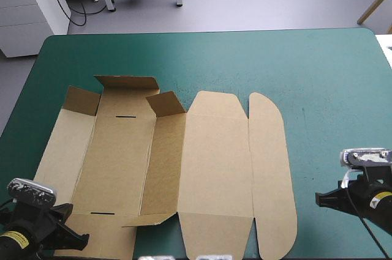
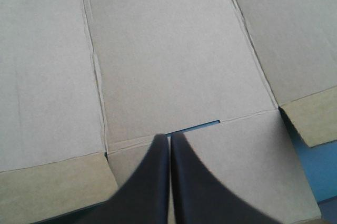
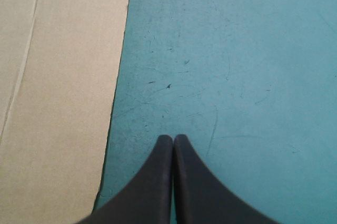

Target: Fold the box

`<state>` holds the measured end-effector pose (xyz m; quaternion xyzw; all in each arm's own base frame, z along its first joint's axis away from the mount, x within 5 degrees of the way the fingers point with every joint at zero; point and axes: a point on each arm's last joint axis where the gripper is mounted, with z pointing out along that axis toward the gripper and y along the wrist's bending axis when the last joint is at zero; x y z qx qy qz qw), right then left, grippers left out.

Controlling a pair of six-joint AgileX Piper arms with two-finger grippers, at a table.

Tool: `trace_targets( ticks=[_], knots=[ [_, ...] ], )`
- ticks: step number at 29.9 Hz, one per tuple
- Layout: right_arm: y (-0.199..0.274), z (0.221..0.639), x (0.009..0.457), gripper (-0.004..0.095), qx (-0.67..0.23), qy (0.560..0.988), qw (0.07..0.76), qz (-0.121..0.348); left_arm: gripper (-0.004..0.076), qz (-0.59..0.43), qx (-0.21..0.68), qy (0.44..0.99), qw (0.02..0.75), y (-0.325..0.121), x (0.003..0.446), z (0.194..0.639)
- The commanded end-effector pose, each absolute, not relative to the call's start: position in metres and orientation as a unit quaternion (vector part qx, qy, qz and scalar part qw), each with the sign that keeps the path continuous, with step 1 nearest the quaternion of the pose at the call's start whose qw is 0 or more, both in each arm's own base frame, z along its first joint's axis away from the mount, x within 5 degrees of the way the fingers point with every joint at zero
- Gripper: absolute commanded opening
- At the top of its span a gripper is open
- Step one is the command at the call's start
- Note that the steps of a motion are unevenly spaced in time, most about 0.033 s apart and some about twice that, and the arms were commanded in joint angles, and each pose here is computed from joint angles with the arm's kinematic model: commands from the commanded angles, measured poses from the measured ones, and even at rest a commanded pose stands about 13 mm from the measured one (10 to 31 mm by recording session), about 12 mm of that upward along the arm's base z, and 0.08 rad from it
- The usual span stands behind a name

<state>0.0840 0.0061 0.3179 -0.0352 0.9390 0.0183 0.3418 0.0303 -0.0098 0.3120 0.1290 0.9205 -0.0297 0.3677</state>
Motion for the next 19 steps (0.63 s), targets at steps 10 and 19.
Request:
trace_targets(
  ticks=[10,19],
  knots=[
    [0.008,0.302,0.08,-0.0019,-0.035,0.906,0.421,0.03,-0.001,-0.039,0.116,0.922,0.369,-0.013,0.054,0.321],
    [0.008,0.301,0.08,-0.0019,-0.053,0.905,0.423,0.022,-0.001,-0.031,0.086,0.919,0.383,-0.015,0.095,0.331]
  ],
)
